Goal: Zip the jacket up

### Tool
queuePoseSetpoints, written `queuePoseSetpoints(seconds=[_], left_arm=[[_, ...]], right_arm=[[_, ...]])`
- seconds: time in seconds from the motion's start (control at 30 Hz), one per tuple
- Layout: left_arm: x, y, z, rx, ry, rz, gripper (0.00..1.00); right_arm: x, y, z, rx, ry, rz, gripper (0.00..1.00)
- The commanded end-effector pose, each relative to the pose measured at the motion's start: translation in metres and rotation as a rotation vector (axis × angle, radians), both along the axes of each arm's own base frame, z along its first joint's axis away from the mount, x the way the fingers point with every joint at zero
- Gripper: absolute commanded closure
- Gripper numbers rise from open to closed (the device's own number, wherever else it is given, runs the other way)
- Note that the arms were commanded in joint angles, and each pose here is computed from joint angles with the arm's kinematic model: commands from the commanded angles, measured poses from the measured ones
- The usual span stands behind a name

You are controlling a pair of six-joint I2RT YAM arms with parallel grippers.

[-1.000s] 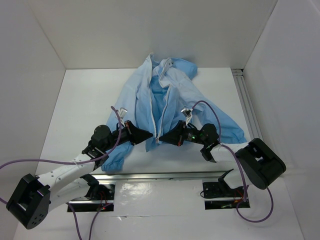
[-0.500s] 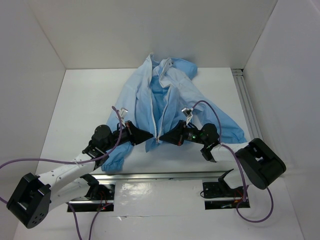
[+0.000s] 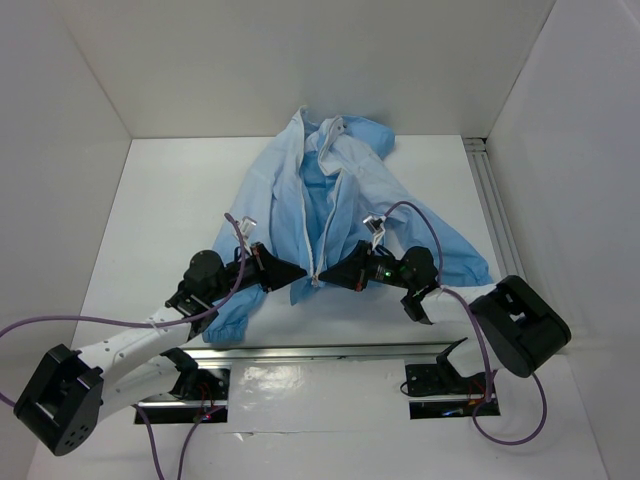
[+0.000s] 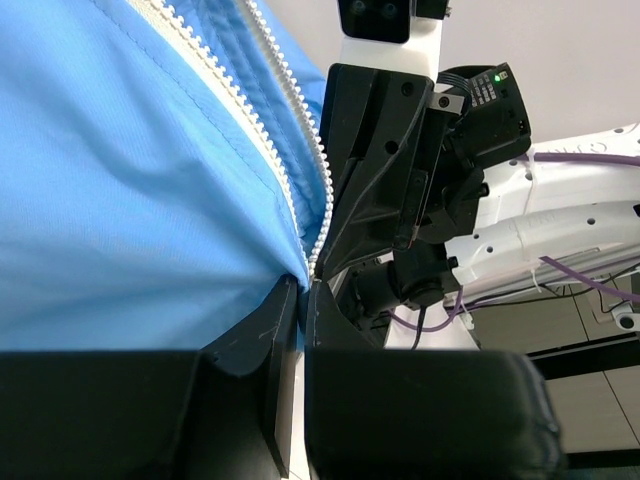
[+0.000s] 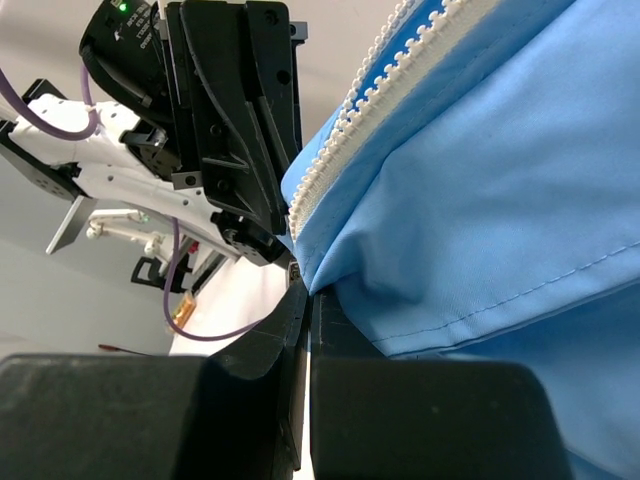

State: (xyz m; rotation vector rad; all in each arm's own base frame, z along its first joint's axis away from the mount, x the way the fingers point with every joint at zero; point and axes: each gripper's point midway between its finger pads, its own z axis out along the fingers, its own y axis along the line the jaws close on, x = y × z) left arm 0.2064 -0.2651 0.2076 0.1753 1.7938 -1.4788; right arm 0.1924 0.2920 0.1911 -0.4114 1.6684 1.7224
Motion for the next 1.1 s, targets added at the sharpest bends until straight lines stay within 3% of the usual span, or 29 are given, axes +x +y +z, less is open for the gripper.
queuePoseSetpoints(seconds=[0.0, 0.67, 1.07], left_arm=[[-0.003, -0.002, 0.015, -0.039, -0.067, -0.028, 1.0], [-0.002, -0.003, 0.015, -0.039, -0.067, -0.028, 1.0], [-0.003, -0.003, 0.013, -0.025, -0.06, -0.038, 1.0]], right_arm=[[-0.004, -0.005, 0.071, 0.197, -0.315, -0.005, 1.0], [0.006, -0.001, 0.08, 0.169, -0.359, -0.05, 1.0], [0.008, 0.018, 0.069, 0.077, -0.352, -0.02, 1.0]])
